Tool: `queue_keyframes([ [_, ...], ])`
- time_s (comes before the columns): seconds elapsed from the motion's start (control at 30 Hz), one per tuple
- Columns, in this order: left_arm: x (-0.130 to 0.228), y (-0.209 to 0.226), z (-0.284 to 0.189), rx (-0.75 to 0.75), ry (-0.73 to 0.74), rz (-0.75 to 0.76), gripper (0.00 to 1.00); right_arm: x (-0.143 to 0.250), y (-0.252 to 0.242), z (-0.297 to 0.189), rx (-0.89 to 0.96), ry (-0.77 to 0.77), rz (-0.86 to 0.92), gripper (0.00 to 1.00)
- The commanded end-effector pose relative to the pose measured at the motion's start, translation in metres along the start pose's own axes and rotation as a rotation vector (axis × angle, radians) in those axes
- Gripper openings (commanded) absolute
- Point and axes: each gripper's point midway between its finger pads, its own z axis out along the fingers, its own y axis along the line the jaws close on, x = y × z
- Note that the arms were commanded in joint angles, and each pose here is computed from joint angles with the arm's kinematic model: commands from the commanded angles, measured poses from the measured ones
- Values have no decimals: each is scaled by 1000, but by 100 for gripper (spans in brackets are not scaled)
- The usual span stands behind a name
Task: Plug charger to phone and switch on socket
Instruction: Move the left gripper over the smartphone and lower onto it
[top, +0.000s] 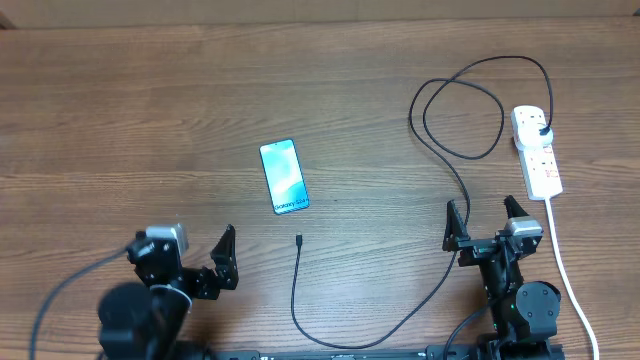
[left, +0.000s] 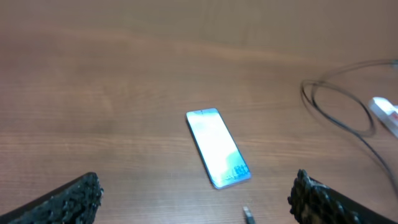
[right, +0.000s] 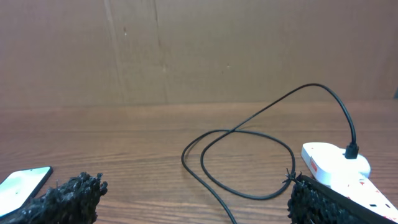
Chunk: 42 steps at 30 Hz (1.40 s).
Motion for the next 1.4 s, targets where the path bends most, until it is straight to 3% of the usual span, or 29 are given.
queue_keyframes([
  [0.0,-38,-22,-5,68,90,-41,100,2,1,0,-6,-4,-8,100],
  [0.37,-110,-48,21,92,571,-18,100,2,1,0,-6,-4,-8,100],
  [0.63,-93,-63,96,178,777,-119,100,2,1,0,-6,-4,-8,100],
  [0.67,-87,-62,105,178,807,-133,89,2,1,0,-6,-4,-8,100],
  [0.7,-79,-60,115,169,844,-149,41,2,1,0,-6,-4,-8,100],
  [0.73,-70,-58,122,158,882,-170,9,2,1,0,-6,-4,-8,100],
  [0.77,-59,-55,129,138,936,-203,4,2,1,0,-6,-4,-8,100],
  [0.87,-27,-53,149,95,1066,-257,4,2,1,0,-6,-4,-8,100],
  [1.2,64,-68,183,-31,1371,-208,5,2,1,0,-6,-4,-8,100],
  [1.27,79,-71,187,-48,1411,-176,25,2,1,0,-6,-4,-8,100],
  [1.3,86,-72,188,-55,1429,-162,49,2,1,0,-6,-4,-8,100],
  [1.37,100,-73,191,-76,1466,-134,81,2,1,0,-6,-4,-8,100],
])
